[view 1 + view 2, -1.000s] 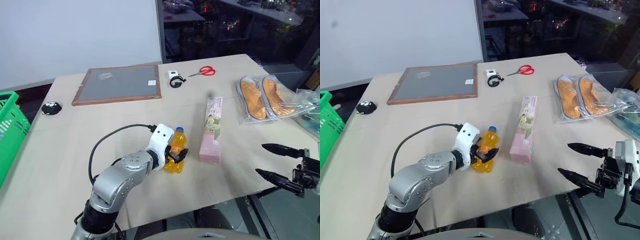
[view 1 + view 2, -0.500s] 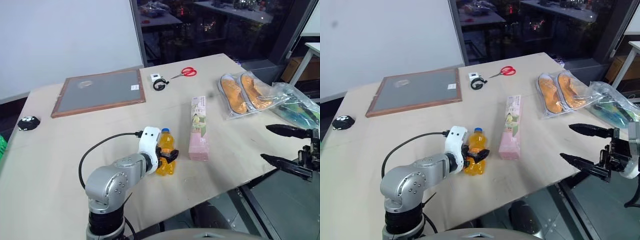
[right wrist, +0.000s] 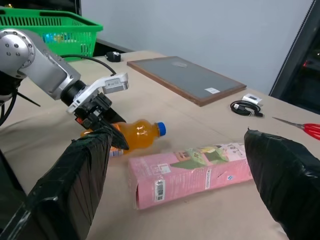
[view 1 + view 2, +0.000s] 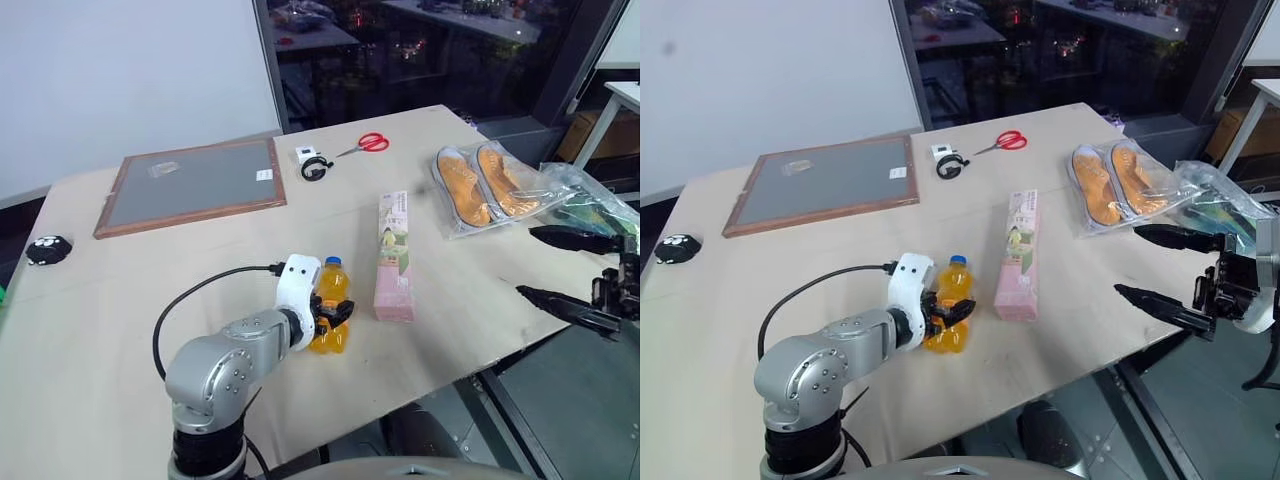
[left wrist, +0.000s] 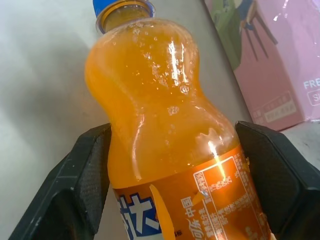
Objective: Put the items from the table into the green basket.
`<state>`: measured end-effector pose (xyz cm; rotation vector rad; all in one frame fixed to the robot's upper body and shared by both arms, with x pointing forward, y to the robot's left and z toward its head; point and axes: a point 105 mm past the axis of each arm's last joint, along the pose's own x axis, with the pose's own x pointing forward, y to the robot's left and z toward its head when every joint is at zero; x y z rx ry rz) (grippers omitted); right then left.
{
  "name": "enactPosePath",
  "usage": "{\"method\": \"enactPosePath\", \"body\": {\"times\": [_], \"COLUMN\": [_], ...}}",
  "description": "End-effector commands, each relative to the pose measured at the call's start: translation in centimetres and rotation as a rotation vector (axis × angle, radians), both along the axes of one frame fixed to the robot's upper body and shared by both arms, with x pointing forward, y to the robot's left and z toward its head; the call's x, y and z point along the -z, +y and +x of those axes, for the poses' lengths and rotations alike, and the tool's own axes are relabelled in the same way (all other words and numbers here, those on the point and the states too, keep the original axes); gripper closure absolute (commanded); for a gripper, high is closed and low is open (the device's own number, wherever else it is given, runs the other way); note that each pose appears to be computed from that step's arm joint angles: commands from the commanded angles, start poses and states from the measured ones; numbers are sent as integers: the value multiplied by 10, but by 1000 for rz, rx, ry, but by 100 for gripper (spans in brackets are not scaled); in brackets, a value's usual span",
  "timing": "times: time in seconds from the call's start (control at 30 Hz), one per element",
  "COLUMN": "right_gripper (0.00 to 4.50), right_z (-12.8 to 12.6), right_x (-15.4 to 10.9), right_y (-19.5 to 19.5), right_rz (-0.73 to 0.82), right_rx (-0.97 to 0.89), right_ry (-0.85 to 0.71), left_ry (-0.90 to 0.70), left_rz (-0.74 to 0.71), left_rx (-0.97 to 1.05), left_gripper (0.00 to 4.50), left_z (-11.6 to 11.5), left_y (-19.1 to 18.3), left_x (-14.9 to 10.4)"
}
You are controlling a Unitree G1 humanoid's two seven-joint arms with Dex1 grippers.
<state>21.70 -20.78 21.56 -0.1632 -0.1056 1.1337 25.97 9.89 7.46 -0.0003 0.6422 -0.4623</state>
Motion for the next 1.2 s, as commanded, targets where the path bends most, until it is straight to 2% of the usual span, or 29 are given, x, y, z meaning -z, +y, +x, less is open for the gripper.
{"method": "enactPosePath", "body": {"times": [0.03, 0.13, 0.33, 0.47, 0.7, 0.83, 1.0, 1.13, 1.2], "right_gripper": [0, 0, 0, 0, 0, 0, 0, 0, 0], "right_z": [1, 2, 3, 6, 18, 28, 38, 46, 50], "right_x": [-15, -21, -27, -32, -35, -38, -47, -44, -45], "right_y": [8, 15, 29, 43, 67, 78, 96, 107, 112], "right_rz": [58, 98, 159, 184, 180, 185, 207, 186, 191], "right_rx": [-34, -66, -155, -226, -330, -356, -382, -376, -372], "right_ry": [-32, -22, 26, 40, 39, 29, -6, -1, -3], "left_ry": [-140, -223, -434, -592, -760, -863, -916, -899, -852], "left_rz": [192, 243, 469, 594, 794, 877, 980, 1065, 1094], "left_rx": [-244, -377, -649, -773, -932, -1003, -1140, -1216, -1234], "left_gripper": [119, 119, 119, 119, 119, 119, 119, 119, 119], "left_z": [31, 40, 48, 49, 39, 23, -12, -39, -51], "left_y": [57, 86, 160, 193, 248, 270, 304, 329, 345], "left_x": [-4, -15, -50, -90, -160, -206, -250, -263, -260]}}
